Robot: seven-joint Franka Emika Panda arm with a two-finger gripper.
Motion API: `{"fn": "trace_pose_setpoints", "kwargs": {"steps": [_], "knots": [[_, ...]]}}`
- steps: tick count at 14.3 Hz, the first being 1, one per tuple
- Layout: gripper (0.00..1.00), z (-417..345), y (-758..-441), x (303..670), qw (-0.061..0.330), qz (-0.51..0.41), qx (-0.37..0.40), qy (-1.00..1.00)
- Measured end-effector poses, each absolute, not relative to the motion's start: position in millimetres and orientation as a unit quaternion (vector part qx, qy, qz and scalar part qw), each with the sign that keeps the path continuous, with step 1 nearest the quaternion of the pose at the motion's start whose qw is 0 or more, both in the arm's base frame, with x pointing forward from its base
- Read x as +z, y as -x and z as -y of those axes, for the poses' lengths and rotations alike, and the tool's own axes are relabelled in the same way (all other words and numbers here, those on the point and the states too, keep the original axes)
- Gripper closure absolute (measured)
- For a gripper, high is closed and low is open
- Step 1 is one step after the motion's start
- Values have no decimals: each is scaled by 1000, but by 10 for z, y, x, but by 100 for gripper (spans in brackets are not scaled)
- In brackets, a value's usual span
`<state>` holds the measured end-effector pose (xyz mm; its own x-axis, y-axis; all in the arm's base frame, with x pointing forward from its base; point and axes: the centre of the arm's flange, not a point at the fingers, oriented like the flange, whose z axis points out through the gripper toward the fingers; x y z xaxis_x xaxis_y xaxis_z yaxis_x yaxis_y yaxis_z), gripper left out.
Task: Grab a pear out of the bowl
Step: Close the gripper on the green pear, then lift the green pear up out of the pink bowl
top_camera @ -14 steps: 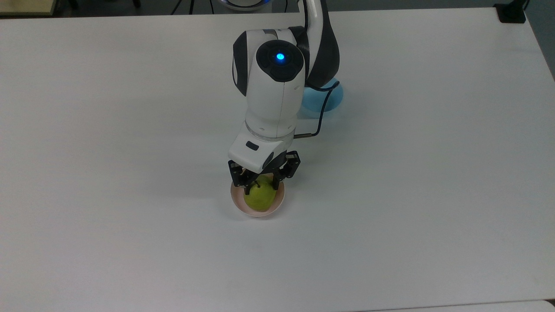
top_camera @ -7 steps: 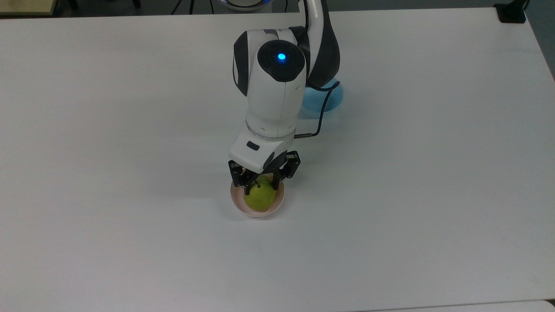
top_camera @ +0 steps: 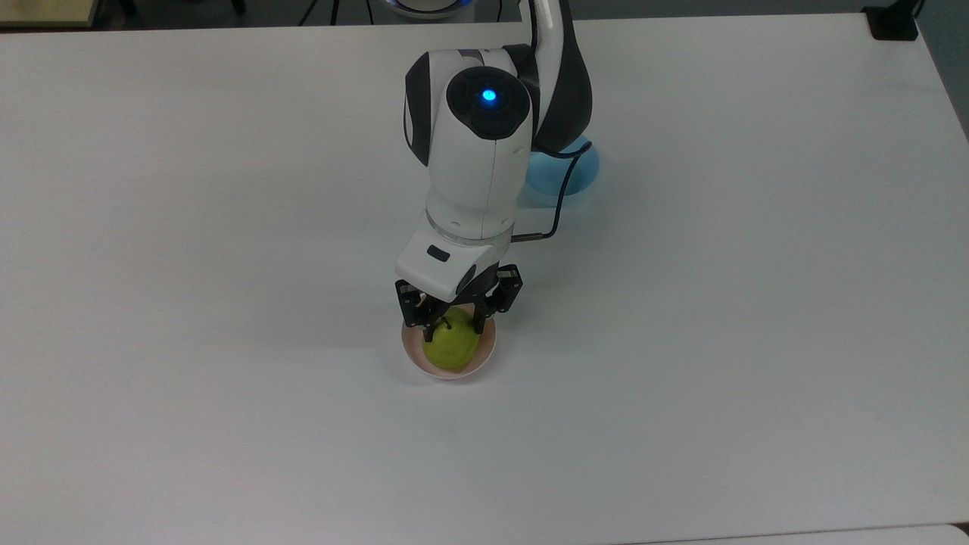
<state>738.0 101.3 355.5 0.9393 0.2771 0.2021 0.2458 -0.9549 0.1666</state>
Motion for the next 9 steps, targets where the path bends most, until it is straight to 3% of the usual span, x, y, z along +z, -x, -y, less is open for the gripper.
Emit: {"fn": "trace_pose_setpoints", "kwargs": {"steps": [4, 9], "knots": [[37, -1000, -7395, 3664, 69, -129, 121, -982], [37, -940, -7336, 4083, 69, -121, 127, -982]]}}
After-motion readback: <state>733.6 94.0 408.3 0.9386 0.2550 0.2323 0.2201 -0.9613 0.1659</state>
